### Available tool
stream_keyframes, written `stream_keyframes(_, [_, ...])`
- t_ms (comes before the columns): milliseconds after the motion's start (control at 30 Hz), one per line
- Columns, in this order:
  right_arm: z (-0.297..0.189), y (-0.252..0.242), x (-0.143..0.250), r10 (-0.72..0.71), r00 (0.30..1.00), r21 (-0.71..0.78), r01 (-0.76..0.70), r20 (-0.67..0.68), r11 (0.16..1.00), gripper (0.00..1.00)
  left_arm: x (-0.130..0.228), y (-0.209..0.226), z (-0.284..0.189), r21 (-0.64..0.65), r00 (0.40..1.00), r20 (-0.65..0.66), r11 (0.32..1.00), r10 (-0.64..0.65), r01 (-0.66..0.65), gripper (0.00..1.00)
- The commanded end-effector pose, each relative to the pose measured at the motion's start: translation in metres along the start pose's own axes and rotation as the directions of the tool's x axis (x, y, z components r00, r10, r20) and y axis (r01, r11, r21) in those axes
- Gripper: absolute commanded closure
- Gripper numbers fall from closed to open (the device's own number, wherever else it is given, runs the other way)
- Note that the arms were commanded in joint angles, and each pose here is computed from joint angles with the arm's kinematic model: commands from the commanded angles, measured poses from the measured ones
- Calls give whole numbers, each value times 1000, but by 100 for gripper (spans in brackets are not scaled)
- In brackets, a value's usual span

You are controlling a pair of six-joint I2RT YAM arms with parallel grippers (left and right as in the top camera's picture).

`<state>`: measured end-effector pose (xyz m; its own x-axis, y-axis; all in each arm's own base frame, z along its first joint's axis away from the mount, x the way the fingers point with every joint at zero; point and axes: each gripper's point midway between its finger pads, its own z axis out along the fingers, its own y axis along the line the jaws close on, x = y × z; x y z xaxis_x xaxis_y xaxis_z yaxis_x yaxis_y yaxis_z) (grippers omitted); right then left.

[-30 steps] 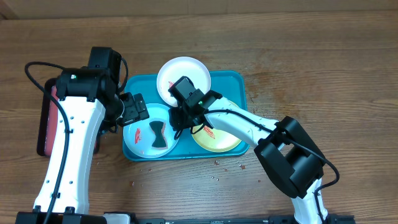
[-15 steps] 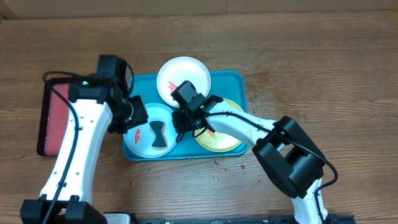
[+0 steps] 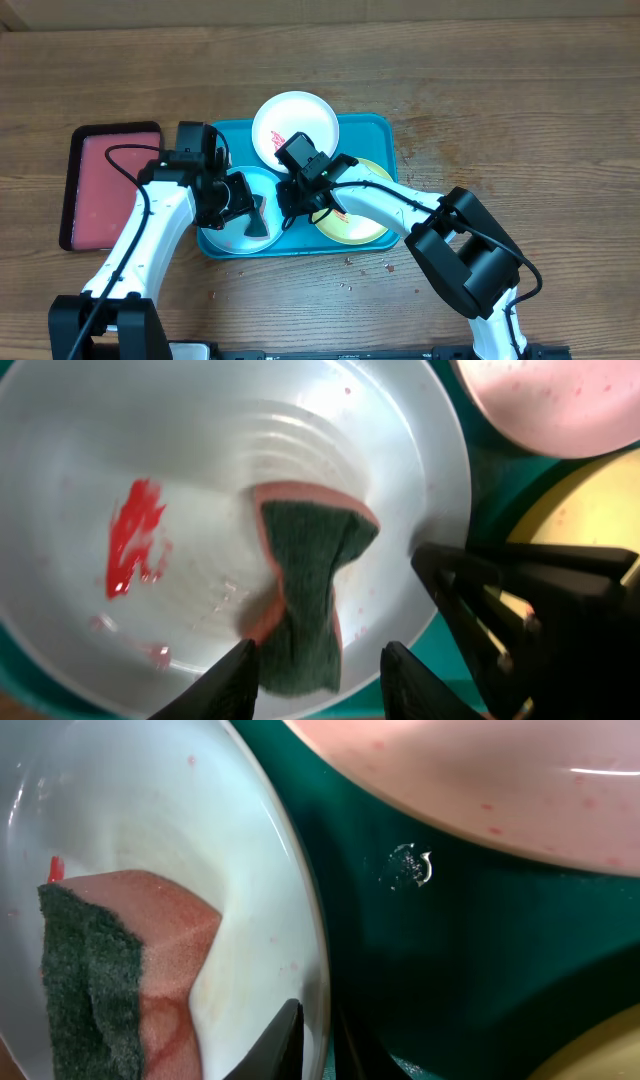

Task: Clean dirty plates on tray and stack at the side
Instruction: 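Hold the plate with the right gripper and scrub it with the left sponge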

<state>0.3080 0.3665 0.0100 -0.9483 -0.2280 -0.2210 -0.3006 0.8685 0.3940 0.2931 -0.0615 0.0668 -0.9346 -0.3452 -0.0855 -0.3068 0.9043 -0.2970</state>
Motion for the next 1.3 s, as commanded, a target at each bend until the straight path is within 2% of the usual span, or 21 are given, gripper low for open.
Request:
stream_keyframes(0, [2,0,3,4,1000,1,-4,-5,1000,87,5,-3,14,32,1000,11,999,-16,16,57])
stream_keyframes(233, [1,0,3,4,1000,2,-4,-4,1000,87,-7,-8,19,65,997,69,998,-26,21,60])
stream_keyframes(667, [1,0,3,4,1000,4,-4,-2,1000,87,5,-3,30,55,999,50,998,-16,13,58])
stream_keyframes(1267, [2,-1,2,4,1000,10,-4,1,1000,86,4,2,31,22,998,60,1000,-17,15,61])
